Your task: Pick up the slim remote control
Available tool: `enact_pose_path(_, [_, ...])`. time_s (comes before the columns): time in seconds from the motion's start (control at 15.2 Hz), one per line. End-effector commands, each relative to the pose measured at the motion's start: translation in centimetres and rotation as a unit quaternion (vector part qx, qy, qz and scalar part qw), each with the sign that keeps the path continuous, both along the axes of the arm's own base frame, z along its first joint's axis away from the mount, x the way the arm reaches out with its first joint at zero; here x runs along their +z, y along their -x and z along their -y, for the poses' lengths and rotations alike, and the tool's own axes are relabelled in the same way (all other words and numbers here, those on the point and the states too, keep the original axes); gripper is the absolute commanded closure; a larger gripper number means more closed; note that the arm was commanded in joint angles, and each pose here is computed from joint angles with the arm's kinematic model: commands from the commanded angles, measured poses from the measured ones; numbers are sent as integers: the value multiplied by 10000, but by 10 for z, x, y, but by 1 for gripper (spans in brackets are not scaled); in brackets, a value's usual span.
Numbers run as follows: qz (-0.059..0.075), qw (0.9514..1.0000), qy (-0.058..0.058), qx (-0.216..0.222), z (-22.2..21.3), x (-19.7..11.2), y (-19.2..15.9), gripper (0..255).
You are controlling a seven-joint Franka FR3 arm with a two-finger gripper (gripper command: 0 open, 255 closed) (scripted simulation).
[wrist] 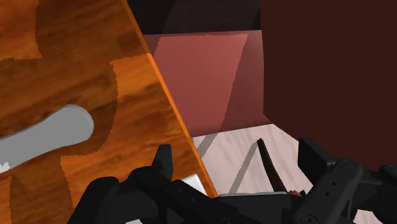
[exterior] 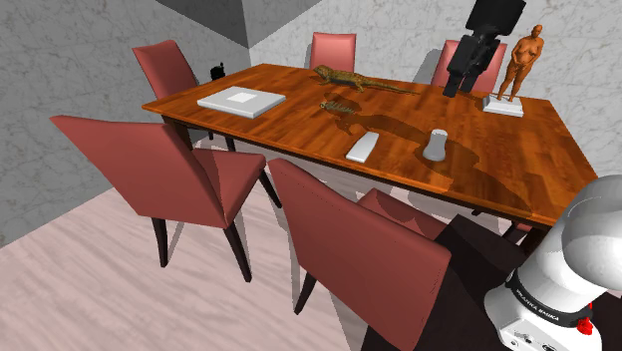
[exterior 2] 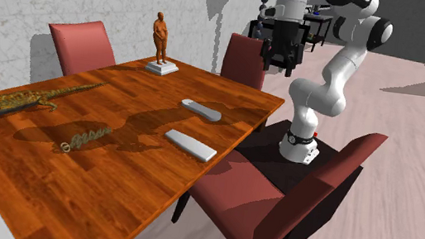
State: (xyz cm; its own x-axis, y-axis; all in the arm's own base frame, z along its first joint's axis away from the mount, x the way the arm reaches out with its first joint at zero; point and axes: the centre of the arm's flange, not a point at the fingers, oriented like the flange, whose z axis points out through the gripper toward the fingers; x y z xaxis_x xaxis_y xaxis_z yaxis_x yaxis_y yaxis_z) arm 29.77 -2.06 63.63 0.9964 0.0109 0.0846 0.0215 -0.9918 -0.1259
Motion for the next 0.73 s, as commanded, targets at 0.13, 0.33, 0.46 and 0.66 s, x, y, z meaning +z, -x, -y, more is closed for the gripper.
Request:
enact_pose_path(0.13, [-55,9991,21,-418,-7,-14,-21,0])
enact_pose_path(0.33, [-138,9944,53,-1043,-15,-36,-54,0])
enact_pose_path(0.46, [-192,9891,73,-1458,-18,-51,-76,0])
enact_pose_path(0.66, [-274,9778,104,-2075,-18,-74,-109,0])
